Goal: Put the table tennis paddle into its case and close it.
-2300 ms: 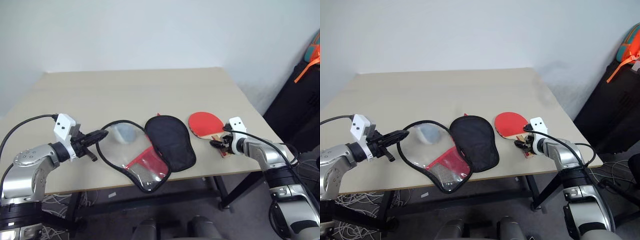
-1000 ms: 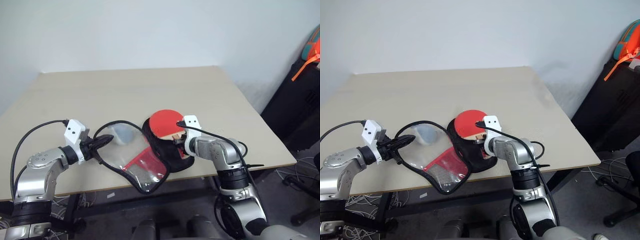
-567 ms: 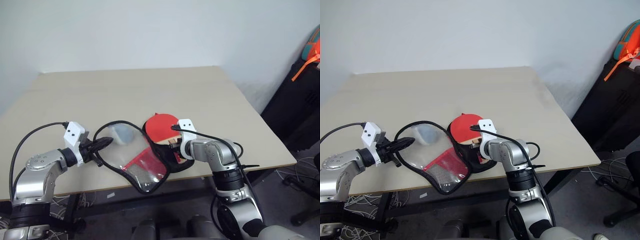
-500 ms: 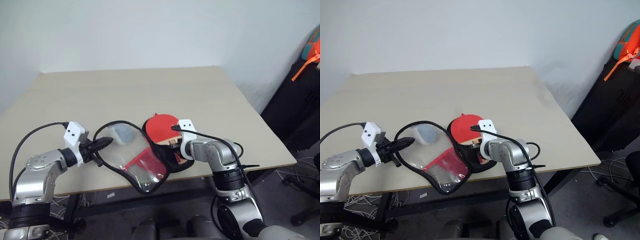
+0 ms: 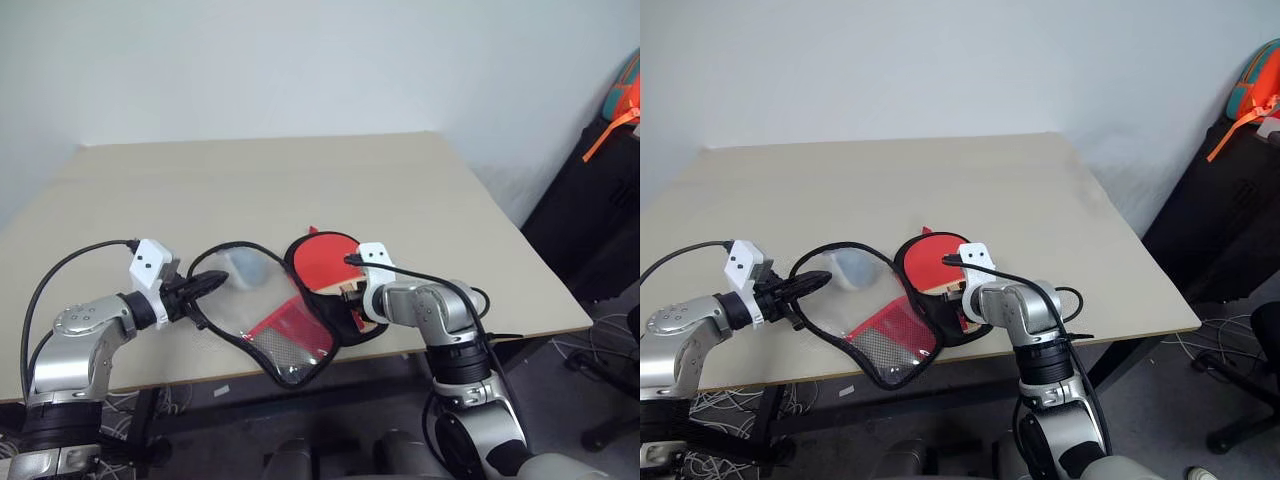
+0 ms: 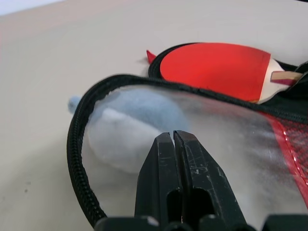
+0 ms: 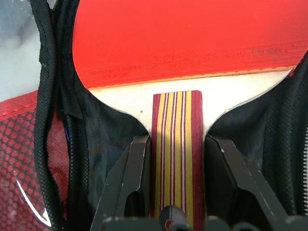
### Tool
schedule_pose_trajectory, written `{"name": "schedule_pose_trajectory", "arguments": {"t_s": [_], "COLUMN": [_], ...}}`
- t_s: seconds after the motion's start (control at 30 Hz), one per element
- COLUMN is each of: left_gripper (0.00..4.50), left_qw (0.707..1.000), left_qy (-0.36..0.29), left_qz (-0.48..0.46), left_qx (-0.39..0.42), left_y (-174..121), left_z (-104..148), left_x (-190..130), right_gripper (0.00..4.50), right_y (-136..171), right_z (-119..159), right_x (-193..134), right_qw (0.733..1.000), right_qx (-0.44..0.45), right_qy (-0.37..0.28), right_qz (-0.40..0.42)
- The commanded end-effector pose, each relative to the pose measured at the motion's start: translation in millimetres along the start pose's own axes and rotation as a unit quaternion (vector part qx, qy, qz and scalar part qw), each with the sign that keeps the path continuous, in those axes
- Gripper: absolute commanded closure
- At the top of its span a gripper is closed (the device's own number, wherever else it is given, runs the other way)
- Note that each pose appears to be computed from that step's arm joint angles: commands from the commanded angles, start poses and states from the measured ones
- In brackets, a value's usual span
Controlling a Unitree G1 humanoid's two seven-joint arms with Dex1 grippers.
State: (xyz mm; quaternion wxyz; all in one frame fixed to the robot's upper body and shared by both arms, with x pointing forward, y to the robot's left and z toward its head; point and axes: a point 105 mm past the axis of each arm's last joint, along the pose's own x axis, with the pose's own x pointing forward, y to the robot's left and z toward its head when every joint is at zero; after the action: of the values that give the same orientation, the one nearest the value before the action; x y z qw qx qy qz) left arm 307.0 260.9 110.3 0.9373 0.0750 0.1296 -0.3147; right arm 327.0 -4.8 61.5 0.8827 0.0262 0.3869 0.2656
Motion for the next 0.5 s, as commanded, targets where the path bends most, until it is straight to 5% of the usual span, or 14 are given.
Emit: {"name": "schedule_pose_trajectory", "arguments": {"t_s": [0.03,0.23,0.5], "left_gripper": [4.50,4.50,4.50], "left_qw": [1.000,1.000,0.995], "left_qy": [-0.009,-0.017,-0.073], "left_qz": [-0.001,0.005,0.059], "left_qx": [0.021,0.021,-0.031], "left_y": [2.8,8.5,42.5], "left_z": [11.4,18.1,41.8], "left_x": [-0.3,-15.9,-67.8], "right_gripper": [2.04,0.02,0.02], "right_y": [8.8,-0.5,-28.2], "right_z": [18.6,39.1,56.8], "right_x": [-3.7,-26.6,-98.9], "right_qw": [0.999,0.995,0.975], "right_qx": [-0.009,-0.007,-0.097], "right_qy": [-0.040,-0.083,-0.160], "right_qz": [0.024,0.055,0.116]}}
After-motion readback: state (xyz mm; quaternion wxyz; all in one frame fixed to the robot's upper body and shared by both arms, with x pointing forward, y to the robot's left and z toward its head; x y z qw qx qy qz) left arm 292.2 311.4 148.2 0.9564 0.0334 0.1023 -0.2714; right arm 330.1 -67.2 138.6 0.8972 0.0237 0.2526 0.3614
